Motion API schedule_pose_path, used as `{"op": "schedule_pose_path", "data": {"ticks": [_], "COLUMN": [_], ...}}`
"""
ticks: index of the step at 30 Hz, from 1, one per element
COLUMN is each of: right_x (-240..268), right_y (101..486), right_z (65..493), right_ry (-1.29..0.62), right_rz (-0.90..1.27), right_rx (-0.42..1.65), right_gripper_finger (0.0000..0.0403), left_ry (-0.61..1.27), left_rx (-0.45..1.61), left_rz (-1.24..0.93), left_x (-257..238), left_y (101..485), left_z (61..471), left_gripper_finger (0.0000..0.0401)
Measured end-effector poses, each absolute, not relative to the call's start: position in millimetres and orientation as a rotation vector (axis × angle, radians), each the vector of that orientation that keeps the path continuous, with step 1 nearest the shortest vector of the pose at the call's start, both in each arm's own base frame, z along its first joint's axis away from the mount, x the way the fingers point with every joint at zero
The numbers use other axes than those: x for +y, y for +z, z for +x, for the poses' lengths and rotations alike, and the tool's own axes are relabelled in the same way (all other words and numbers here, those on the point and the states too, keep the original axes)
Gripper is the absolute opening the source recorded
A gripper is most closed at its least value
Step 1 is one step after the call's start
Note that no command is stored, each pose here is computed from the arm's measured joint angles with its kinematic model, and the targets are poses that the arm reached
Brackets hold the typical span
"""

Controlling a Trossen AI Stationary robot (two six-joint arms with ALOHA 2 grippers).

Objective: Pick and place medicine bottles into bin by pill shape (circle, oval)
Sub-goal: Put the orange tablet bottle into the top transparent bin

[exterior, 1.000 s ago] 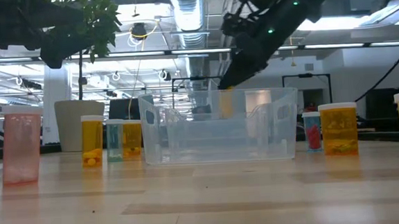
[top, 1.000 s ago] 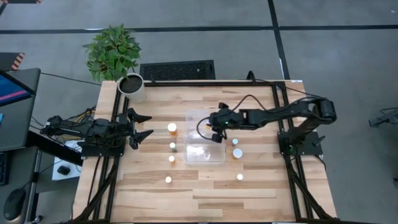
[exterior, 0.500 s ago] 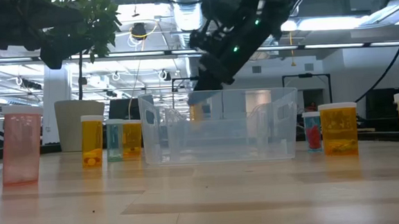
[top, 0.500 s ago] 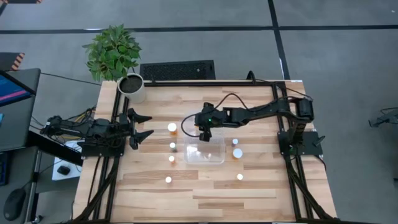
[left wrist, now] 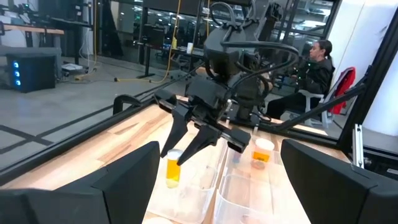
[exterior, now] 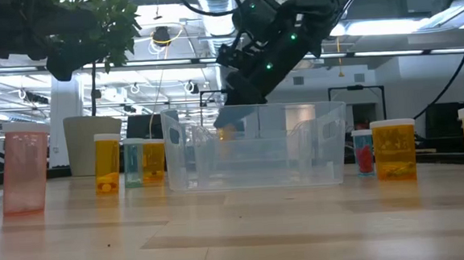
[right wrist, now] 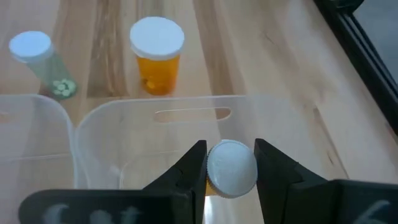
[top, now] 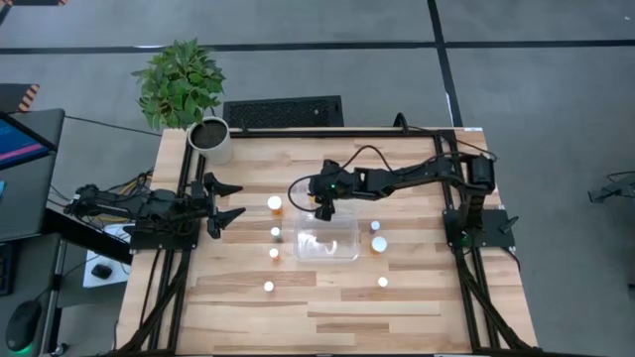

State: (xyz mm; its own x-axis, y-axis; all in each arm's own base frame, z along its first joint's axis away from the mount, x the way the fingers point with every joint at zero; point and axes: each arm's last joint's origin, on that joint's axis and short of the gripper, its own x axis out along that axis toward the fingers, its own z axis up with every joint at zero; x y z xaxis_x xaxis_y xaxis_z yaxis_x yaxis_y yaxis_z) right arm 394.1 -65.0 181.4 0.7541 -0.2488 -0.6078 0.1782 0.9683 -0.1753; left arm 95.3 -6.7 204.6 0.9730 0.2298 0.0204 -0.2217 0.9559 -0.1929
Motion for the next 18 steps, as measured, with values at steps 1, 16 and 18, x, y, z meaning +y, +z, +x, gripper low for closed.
{"op": "schedule_pose_path", "data": {"ticks": [1,16,18], "right_x": [-65.2,-71.3,-71.3], "right_y": [178.7,154.3,154.2], "right_z": [395.6,401.8,401.7], "right_ry": [-0.234,-0.239,-0.238], "right_rz": [-0.109,-0.111,-0.113], "right_rx": [0.675,0.704,0.706], "right_gripper_finger": [0.0114,0.0114,0.0114], "left_ry": [0.229,0.229,0.228], "left_rx": [-0.043,-0.043,-0.044], "left_rz": [-0.191,-0.191,-0.191], "left_x": [-6.7,-6.7,-6.7], "left_y": [204.6,204.7,204.7], "left_z": [95.3,95.3,95.3], "left_gripper_finger": [0.0330,0.0330,0.0330]}}
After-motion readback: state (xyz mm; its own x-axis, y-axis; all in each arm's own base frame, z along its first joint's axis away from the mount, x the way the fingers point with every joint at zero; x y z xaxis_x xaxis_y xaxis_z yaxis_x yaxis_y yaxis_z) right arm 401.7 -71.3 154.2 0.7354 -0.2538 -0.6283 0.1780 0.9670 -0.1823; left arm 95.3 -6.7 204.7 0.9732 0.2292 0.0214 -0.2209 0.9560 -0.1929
